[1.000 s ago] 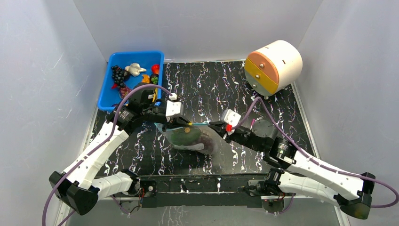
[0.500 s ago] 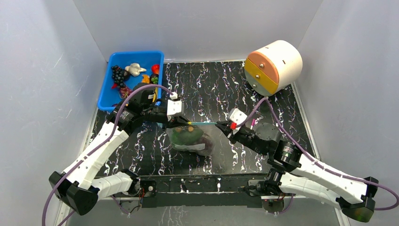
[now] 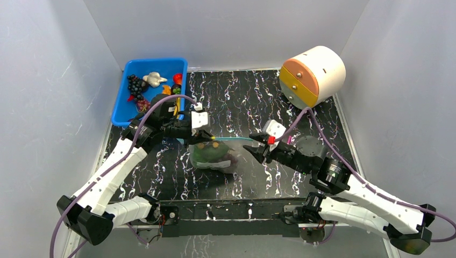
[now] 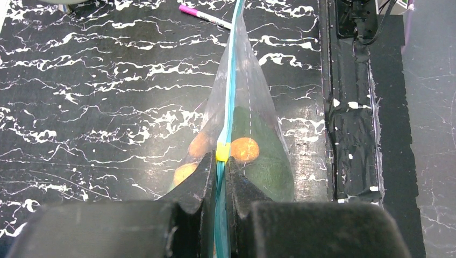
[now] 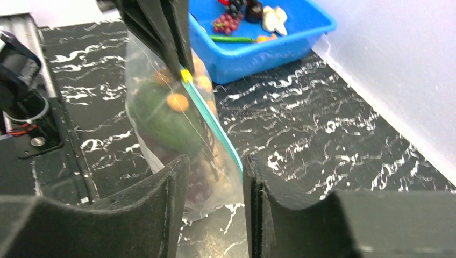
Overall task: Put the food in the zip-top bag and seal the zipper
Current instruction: Zip the zipper food storage bag at the center of the board.
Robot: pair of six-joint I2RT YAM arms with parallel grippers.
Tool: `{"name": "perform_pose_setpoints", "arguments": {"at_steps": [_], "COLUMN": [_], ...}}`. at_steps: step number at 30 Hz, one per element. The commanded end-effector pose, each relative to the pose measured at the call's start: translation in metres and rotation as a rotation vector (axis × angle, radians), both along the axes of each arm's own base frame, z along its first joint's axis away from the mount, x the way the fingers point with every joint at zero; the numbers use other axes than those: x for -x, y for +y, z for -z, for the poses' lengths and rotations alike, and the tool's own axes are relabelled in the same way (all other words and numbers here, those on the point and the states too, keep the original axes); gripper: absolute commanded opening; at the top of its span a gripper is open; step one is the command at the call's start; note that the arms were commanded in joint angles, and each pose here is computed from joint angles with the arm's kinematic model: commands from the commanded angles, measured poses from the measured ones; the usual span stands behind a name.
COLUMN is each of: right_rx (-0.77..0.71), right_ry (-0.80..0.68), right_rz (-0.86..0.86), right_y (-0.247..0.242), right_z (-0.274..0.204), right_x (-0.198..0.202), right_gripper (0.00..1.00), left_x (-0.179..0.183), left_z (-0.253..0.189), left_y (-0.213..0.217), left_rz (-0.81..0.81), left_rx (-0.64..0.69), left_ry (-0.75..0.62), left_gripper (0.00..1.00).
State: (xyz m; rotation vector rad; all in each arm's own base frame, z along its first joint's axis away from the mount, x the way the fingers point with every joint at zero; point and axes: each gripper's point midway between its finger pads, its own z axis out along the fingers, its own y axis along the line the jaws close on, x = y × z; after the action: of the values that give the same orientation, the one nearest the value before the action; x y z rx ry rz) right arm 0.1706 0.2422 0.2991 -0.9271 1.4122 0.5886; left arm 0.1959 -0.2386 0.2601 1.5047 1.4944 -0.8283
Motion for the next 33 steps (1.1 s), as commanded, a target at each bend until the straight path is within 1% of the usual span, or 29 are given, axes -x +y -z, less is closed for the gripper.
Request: {"name": "perform_pose_setpoints", "arguments": {"at_steps": [1, 5, 9, 13, 16, 19, 21, 22, 23, 24, 25, 26, 33], "right_rx": [-0.075, 0.004, 0.051, 0.094, 0.157, 0.190, 0.200, 0.202, 0.202, 0.205, 0.210, 0.209, 0.184], "right_ry": [-0.051, -0.023, -0.040, -0.071, -0.091, -0.081, -0.063, -0.061, -0.059, -0.058, -0.060, -0.069, -0.108], "right_rz": [-0.111, -0.169, -0.218, -0.250, -0.275, -0.325, -0.349, -0.356, -0.356, -0.348, -0.334, -0.308, -0.189], "right_y": [0.024, 0.045, 0.060, 0.077, 0.084, 0.094, 0.099, 0.101, 0.102, 0.101, 0.099, 0.095, 0.062], "right_z": [-0.049, -0.038, -0.025, -0.016, -0.008, -0.001, 0.004, 0.005, 0.007, 0.008, 0.010, 0.008, -0.003], "right_x": [0.007, 0.004, 0.001, -0.007, -0.011, -0.009, -0.008, -0.007, -0.008, -0.009, -0.011, -0.013, -0.017], "right_gripper": [0.41, 0.50, 0.54, 0.53, 0.53, 0.51, 0.47, 0.44, 0.37, 0.22, 0.10, 0.00, 0.00], "left_x": [-0.002, 0.000, 0.004, 0.008, 0.016, 0.022, 0.023, 0.022, 0.023, 0.023, 0.022, 0.022, 0.015], "left_z": [-0.026, -0.030, -0.031, -0.028, -0.029, -0.032, -0.031, -0.032, -0.031, -0.030, -0.030, -0.029, -0.025], "left_y": [-0.004, -0.005, -0.007, -0.010, -0.011, -0.011, -0.011, -0.011, -0.011, -0.011, -0.010, -0.010, -0.004], "left_rz": [0.012, 0.025, 0.043, 0.076, 0.117, 0.142, 0.144, 0.142, 0.143, 0.142, 0.139, 0.139, 0.105], "left_rx": [0.056, 0.072, 0.091, 0.107, 0.117, 0.127, 0.133, 0.135, 0.135, 0.133, 0.130, 0.128, 0.065], "left_ry": [-0.053, -0.052, -0.048, -0.037, -0.028, -0.033, -0.037, -0.040, -0.039, -0.039, -0.038, -0.035, -0.048], "left_gripper": [0.00, 0.00, 0.00, 0.00, 0.00, 0.00, 0.00, 0.00, 0.00, 0.00, 0.00, 0.00, 0.00]}}
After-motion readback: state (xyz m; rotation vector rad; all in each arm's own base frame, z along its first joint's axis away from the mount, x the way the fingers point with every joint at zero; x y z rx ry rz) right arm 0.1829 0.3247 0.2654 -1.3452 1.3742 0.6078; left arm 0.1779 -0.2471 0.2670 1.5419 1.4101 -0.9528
